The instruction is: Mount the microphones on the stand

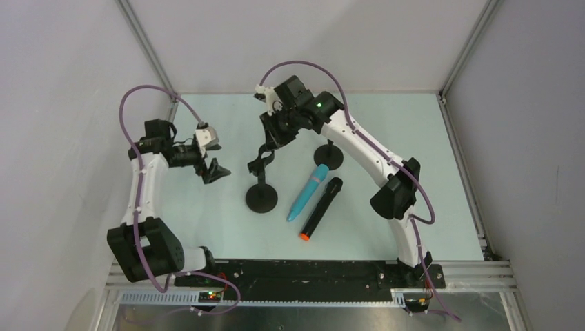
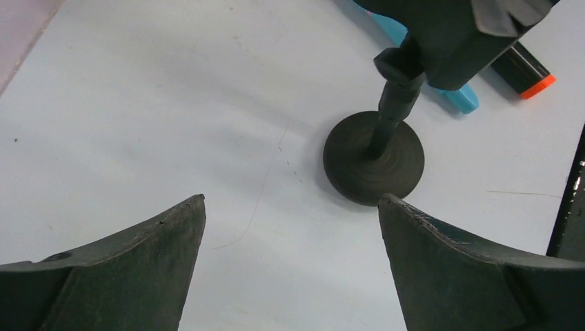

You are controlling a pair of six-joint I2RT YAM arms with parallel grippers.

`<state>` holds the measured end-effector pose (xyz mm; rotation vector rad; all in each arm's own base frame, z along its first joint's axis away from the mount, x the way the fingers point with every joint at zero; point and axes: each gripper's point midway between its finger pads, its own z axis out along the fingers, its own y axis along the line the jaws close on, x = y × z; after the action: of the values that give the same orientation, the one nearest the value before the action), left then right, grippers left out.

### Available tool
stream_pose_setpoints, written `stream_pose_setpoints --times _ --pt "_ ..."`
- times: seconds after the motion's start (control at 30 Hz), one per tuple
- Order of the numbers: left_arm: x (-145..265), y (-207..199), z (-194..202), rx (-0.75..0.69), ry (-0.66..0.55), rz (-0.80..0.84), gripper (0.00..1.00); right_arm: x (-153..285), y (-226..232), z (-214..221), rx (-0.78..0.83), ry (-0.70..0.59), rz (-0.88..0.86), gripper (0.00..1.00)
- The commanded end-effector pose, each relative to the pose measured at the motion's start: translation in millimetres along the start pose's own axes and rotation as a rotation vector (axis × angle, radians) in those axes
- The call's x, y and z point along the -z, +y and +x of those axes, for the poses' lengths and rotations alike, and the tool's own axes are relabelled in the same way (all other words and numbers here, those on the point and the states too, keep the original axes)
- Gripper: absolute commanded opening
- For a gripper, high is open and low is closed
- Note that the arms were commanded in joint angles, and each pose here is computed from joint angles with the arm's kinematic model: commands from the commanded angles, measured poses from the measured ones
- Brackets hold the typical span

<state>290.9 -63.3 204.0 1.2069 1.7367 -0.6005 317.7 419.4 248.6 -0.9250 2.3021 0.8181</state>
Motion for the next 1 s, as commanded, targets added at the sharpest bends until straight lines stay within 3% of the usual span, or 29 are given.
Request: stream_pose_setpoints --times 0.0,0.27,0.57,0.73,0.97 --pt "-1.6 -3.4 -12.0 -0.033 -0.090 0.043 1.00 27.4 43.5 -18.7 0.172 -0.063 -0.193 0.14" --pt "-29.4 -50.0 -11.3 0.010 -0.146 0.193 1.00 20.1 82.7 -0.2 0.319 -0.012 -0.288 0.20" --pt "-38.9 -75.4 -18.1 0.011 -0.174 0.269 1.00 -3.3 89.2 27.1 0.456 0.065 -0.249 0.27" --pt "-42.7 -85.9 -12.1 0.020 -0.166 0.294 1.00 -7.7 83.3 21.3 0.629 0.032 -0.119 0.26" --pt "-43.0 -83.6 -13.7 0.031 -0.157 0.295 1.00 5.6 78.8 -0.9 0.679 -0.033 -0.110 0.24"
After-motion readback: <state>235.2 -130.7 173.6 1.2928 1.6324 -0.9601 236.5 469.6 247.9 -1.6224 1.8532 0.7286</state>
